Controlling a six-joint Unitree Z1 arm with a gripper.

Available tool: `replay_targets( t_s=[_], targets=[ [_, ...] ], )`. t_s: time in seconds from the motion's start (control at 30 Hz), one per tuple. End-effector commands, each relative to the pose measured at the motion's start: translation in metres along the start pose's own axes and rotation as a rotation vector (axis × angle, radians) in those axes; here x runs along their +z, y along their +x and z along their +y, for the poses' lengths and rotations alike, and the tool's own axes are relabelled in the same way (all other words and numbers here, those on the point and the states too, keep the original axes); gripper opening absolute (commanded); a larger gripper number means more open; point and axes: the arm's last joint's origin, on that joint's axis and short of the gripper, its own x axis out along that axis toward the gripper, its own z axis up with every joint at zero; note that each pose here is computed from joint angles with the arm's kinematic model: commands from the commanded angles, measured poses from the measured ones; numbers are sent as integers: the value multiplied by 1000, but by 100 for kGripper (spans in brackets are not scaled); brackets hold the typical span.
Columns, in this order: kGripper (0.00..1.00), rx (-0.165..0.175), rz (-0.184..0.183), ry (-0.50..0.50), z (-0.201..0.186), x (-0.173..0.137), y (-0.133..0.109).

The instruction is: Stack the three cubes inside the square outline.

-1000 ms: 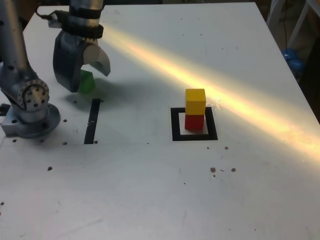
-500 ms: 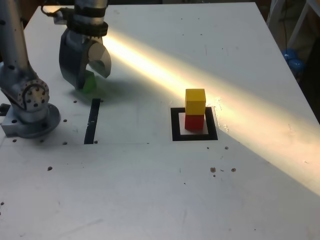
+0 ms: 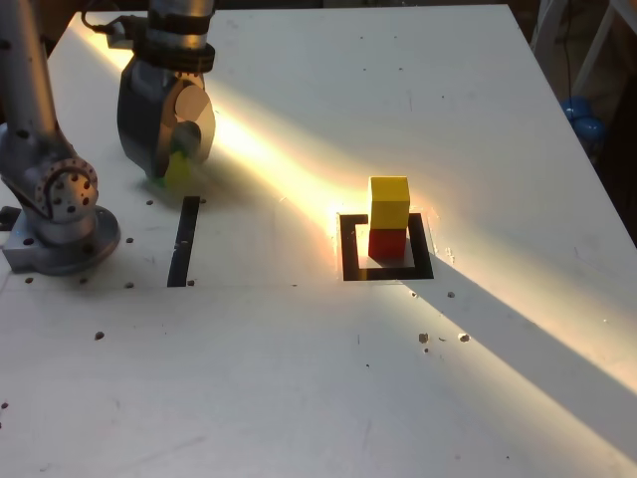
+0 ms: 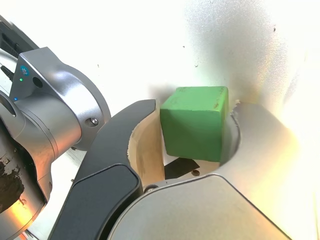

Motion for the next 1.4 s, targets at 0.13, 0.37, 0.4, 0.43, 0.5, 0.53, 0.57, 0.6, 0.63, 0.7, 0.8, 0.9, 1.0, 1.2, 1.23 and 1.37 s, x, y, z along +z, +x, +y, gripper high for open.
replay_targets(
  t_s=[0.13,0.37,0.4,0.43,0.5,0.53,0.57,0.6,0.63,0.7,0.8,0.9,1.0,1.2,1.23,1.37],
  targets=[
    [31,45,-41,62,-12,7,-13],
    [31,120,-121,209,-48,13,-45],
    [31,129,-129,228,-54,14,-49],
    [31,138,-136,247,-59,14,-53],
    [31,157,-149,290,-70,14,-62],
    [31,166,-154,312,-77,14,-67],
    [31,175,-159,336,-83,14,-71],
    [31,184,-163,361,-90,15,-75],
    [31,192,-166,386,-96,15,-79],
    [31,205,-170,436,-109,16,-87],
    [31,223,-177,511,-129,15,-97],
    [31,246,-190,588,-150,13,-109],
    [31,279,-200,679,-173,9,-123],
    [31,320,-195,812,-210,6,-137],
    [31,323,-196,827,-215,6,-137],
    [31,331,-205,874,-232,2,-138]
  ],
)
